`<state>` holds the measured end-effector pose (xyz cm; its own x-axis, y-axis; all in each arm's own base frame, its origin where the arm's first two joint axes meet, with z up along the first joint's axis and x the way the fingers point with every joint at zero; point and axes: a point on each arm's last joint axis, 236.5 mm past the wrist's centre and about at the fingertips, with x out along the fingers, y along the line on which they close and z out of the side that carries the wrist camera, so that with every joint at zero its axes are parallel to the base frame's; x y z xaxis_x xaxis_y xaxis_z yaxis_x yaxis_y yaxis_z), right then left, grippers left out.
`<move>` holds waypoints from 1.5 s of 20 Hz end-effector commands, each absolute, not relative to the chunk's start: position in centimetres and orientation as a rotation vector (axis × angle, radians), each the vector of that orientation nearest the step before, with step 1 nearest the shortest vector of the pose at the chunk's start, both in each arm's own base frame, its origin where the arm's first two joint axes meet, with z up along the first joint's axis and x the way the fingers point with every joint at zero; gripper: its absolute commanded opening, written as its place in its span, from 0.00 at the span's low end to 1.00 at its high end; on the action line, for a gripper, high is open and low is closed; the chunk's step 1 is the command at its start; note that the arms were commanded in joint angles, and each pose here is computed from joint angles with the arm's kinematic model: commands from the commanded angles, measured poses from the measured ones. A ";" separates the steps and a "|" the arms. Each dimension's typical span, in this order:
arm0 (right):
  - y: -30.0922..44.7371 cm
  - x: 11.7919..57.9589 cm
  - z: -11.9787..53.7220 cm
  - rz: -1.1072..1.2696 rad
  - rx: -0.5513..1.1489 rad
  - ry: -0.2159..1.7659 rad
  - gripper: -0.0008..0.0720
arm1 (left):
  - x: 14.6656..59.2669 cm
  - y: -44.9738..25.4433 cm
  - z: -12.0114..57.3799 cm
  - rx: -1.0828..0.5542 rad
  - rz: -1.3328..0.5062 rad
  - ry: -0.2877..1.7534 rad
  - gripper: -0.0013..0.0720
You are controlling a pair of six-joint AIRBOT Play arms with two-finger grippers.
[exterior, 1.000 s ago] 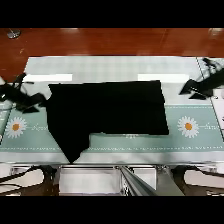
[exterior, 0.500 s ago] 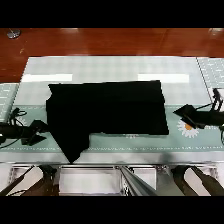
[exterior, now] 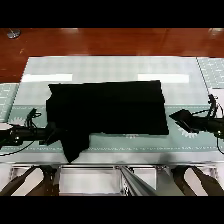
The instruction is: Fold the shirts.
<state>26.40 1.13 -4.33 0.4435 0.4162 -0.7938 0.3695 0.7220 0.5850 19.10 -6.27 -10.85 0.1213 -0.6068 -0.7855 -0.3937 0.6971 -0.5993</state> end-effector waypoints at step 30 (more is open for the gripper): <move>1.8 35.0 -3.6 0.076 0.622 1.294 0.05 | 32.6 -2.6 -2.3 -0.763 -0.187 1.091 0.05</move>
<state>32.48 3.71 -4.70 0.2612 0.4531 -0.8523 0.2694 0.8137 0.5151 28.94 -4.24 -3.74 0.3550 -0.5584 -0.7497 -0.1848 0.7442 -0.6419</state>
